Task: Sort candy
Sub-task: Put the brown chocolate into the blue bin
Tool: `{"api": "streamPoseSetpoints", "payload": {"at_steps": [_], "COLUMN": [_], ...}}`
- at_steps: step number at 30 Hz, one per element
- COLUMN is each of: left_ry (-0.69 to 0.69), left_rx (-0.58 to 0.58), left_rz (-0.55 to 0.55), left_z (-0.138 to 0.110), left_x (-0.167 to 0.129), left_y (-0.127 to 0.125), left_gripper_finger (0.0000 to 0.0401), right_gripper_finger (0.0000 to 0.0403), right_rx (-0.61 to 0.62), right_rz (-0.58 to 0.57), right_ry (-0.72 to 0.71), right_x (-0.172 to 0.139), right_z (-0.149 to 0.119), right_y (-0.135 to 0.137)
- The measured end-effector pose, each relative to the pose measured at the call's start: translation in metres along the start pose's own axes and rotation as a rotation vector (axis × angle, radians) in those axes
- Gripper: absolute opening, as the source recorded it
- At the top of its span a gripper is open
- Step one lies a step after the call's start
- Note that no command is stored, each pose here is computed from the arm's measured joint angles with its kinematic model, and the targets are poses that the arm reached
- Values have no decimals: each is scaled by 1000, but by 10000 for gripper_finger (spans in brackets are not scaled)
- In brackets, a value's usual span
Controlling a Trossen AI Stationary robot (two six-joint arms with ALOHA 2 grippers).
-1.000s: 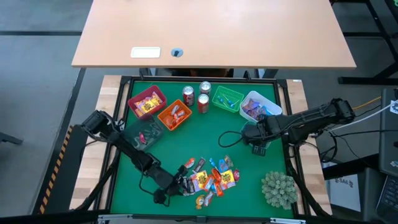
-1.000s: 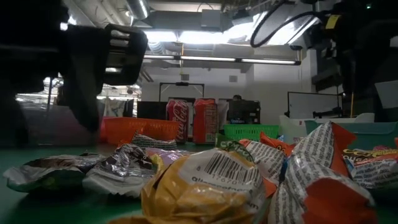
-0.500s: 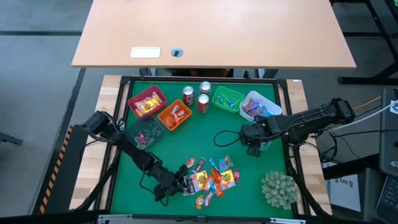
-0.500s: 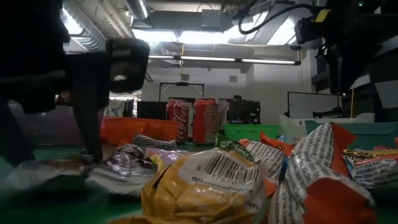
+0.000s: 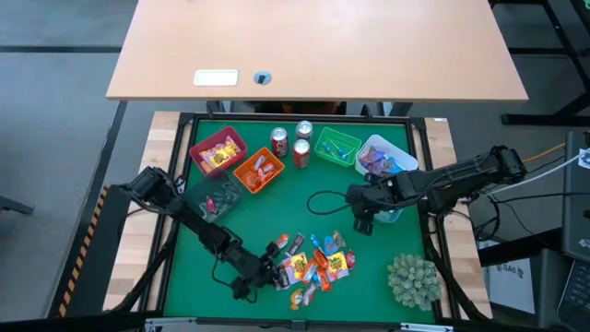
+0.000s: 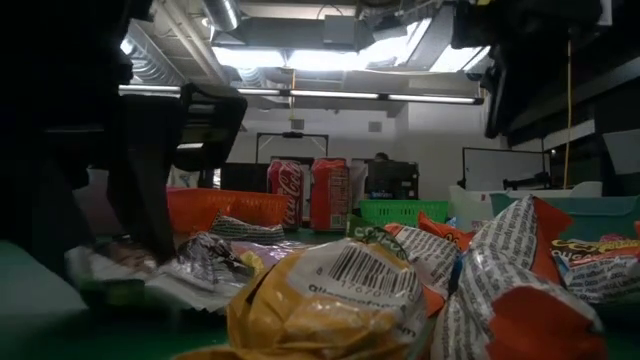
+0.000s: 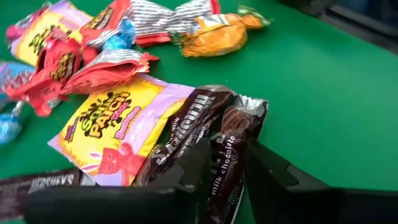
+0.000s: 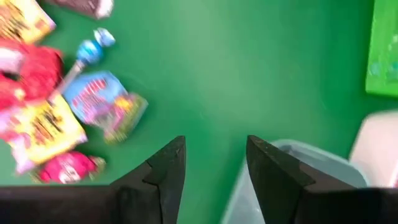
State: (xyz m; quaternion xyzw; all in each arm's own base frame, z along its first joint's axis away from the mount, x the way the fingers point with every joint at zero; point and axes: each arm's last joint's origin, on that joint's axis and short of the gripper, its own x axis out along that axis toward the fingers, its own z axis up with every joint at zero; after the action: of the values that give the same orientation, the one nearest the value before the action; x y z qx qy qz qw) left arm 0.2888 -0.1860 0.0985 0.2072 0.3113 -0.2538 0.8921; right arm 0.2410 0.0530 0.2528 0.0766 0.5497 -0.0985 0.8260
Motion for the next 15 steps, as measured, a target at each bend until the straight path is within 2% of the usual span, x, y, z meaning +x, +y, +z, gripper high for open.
{"api": "streamPoseSetpoints", "payload": {"at_steps": [8, 15], "left_ry": [-47, -79], "left_rx": [-157, -266], "left_rz": [20, 18], "left_z": [4, 9], "left_x": [0, -4], "left_y": [1, 3], "left_gripper_finger": [29, 24], "right_gripper_finger": [168, 168], "right_rx": [21, 29], "right_rz": [57, 79], "right_ry": [-115, -158], "right_x": [-1, -2], "right_z": [11, 15], "right_y": [5, 7]}}
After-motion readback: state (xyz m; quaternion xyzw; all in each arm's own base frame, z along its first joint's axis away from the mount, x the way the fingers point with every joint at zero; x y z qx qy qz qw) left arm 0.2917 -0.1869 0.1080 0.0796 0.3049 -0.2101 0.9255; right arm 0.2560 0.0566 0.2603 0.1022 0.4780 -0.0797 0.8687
